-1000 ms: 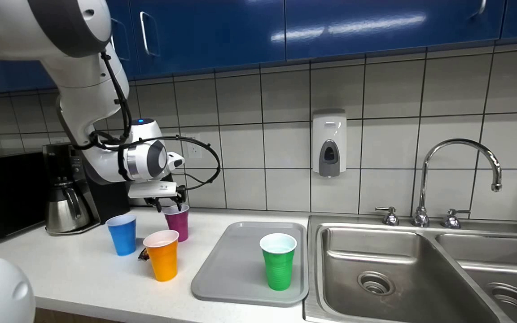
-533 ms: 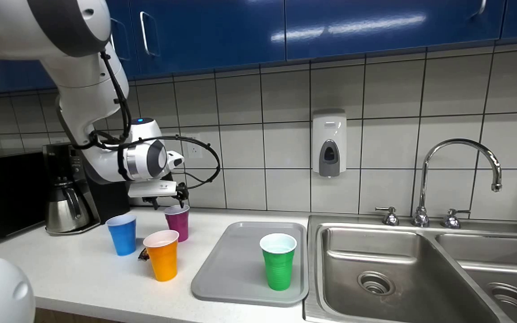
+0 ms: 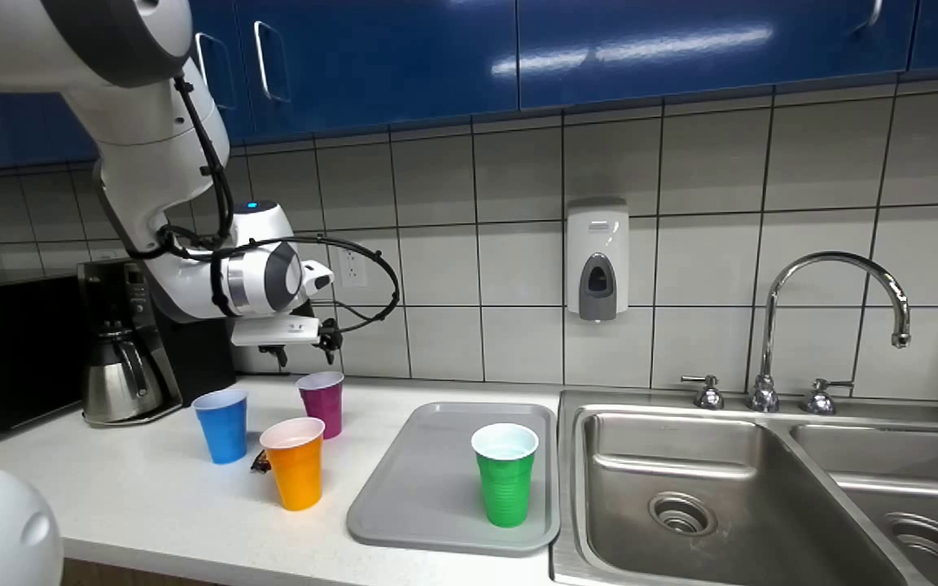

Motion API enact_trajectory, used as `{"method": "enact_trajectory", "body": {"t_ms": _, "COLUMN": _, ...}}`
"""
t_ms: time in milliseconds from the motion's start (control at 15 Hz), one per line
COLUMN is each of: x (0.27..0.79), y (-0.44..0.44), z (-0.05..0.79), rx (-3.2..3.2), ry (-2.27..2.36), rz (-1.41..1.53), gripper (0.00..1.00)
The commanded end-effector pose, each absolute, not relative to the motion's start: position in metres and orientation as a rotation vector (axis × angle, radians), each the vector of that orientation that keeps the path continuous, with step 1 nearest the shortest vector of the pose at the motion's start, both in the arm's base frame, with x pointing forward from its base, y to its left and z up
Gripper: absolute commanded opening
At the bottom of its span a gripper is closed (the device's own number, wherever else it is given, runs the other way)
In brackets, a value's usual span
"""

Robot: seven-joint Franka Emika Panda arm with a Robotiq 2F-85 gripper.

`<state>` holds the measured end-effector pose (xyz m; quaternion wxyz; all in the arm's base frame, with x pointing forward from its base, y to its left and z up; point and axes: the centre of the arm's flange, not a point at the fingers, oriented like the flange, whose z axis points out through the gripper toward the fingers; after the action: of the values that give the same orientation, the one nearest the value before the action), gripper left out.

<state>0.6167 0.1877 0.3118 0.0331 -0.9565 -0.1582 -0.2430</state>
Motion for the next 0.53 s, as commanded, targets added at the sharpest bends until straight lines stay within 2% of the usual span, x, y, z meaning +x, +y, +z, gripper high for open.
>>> {"method": "enact_trajectory", "body": {"t_ms": 0, "x": 0.6, "y": 0.176, "z": 0.328, "rx": -2.935, "ry": -0.437, "rz": -0.752, "gripper": 1.0}}
{"method": "enact_trajectory", "body": {"t_ms": 467, "x": 0.585, "y": 0.157, "z": 0.347, "rx": -2.936, "ry": -0.399, "rz": -0.767, "gripper": 1.0}}
